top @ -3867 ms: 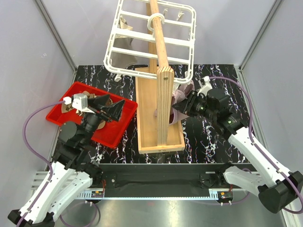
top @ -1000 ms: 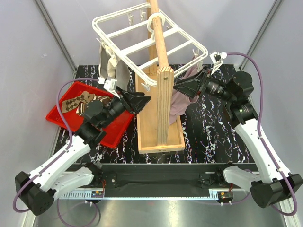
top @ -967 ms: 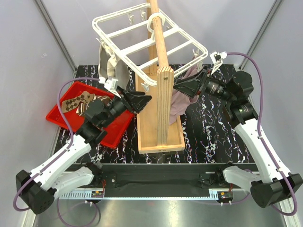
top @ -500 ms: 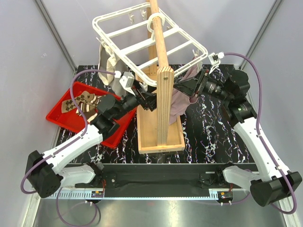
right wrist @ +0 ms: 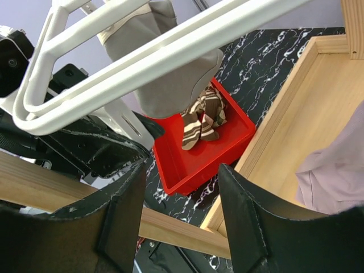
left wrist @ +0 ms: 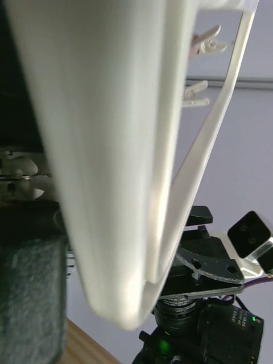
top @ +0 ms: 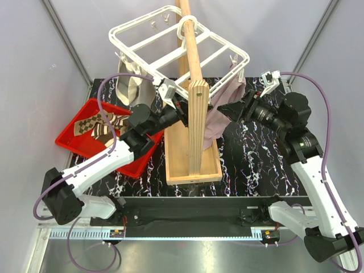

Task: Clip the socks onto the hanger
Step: Open the clamp at the hanger.

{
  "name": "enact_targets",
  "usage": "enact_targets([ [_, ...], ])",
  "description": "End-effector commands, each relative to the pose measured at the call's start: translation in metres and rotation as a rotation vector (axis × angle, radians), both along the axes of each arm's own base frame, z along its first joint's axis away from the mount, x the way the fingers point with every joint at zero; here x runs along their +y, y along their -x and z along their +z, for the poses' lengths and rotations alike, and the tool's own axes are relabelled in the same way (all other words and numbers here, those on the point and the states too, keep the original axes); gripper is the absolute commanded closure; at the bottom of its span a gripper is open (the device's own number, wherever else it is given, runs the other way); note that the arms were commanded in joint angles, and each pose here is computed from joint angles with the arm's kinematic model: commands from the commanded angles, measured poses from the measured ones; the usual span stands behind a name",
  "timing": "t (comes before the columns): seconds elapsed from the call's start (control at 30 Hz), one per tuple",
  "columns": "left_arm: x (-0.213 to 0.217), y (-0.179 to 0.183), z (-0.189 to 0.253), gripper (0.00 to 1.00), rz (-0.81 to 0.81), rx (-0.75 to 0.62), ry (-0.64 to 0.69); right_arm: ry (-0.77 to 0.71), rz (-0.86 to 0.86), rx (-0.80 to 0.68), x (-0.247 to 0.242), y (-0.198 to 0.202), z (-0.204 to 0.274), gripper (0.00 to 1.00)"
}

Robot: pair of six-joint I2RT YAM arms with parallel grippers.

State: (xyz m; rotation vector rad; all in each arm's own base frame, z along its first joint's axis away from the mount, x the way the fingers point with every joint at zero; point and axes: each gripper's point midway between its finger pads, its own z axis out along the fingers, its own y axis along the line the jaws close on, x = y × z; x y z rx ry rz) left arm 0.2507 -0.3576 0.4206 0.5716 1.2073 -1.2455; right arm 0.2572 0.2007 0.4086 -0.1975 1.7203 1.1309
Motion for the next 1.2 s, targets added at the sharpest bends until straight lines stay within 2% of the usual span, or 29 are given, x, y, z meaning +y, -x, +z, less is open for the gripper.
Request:
enact_targets([
  [0.0, -0.007, 0.007, 0.027, 0.89, -0.021, -0.080, 0.039, 0.011, -0.030, -0.067, -0.007, 0.007, 0.021, 0.39],
  [0.27, -0.022, 0.006, 0.027, 0.96, 0.001, -0.070, 0.038, 0.018, -0.053, -0.113, -0.011, 0.007, 0.031, 0.39],
  [0.4, -0.023, 0.000, 0.030, 1.00, 0.043, -0.059, 0.031, 0.038, -0.019, -0.131, -0.005, 0.000, 0.035, 0.31],
  [0.67, -0.029, -0.015, 0.022, 1.00, 0.150, -0.013, -0.056, 0.118, -0.114, -0.193, -0.020, -0.007, 0.047, 0.27],
  [0.93, -0.038, -0.017, 0.019, 1.00, 0.157, -0.002, -0.084, 0.176, -0.083, -0.194, 0.003, -0.006, 0.047, 0.24],
  [1.17, -0.042, -0.014, 0.015, 1.00, 0.157, 0.011, -0.101, 0.152, -0.178, -0.205, 0.001, -0.016, 0.049, 0.25],
])
